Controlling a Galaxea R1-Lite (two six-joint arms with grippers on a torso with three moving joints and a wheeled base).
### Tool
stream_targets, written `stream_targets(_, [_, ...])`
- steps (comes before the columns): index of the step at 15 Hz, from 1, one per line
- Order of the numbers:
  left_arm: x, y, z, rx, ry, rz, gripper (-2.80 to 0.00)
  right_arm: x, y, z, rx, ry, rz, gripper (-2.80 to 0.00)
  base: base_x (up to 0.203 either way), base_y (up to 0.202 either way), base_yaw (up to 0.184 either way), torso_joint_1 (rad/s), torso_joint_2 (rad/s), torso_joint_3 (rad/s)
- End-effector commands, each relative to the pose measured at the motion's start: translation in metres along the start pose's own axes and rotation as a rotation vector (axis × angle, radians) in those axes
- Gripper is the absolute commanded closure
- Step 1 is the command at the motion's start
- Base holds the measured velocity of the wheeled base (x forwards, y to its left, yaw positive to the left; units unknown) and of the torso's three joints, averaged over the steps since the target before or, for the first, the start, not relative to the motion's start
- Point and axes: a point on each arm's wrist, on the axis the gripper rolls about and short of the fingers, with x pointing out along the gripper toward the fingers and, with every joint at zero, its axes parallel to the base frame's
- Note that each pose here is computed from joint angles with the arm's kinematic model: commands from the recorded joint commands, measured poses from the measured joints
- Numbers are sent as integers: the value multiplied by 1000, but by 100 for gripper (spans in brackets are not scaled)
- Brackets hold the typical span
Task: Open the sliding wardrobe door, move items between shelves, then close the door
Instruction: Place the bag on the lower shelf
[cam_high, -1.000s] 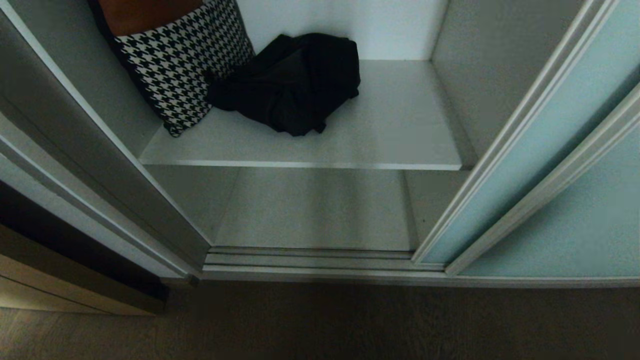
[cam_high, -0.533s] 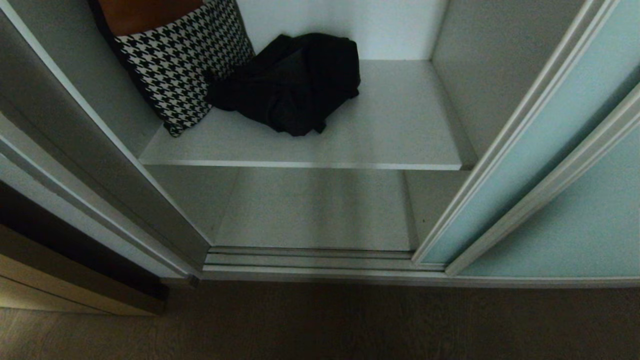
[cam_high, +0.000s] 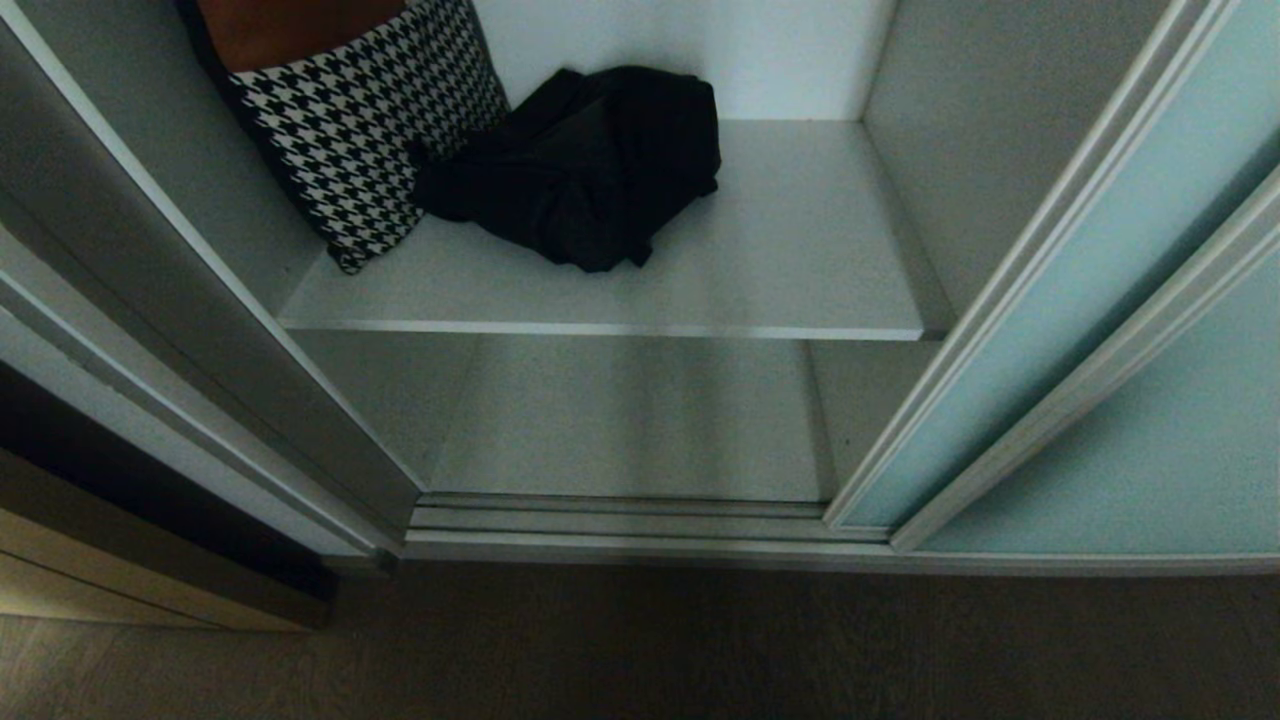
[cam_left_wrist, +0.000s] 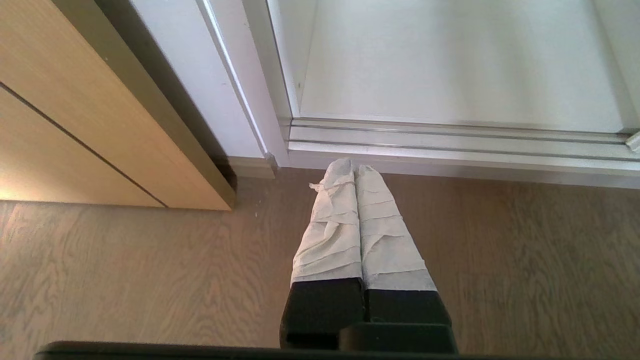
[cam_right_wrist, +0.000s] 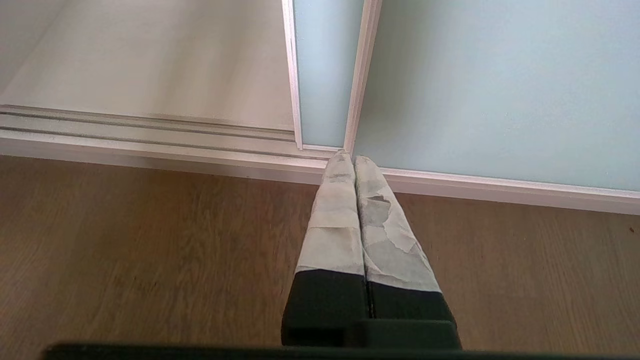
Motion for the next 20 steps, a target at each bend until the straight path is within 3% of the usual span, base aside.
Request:
stream_targets(1, [0,0,0,-2,1,0,0,0,0,0,0,-3,1,0,0,0,0,0,0,0])
stream_targets(20, [0,0,0,-8,-2,1,0,0,0,0,-1,-4,1,0,0,0,0,0,0,0])
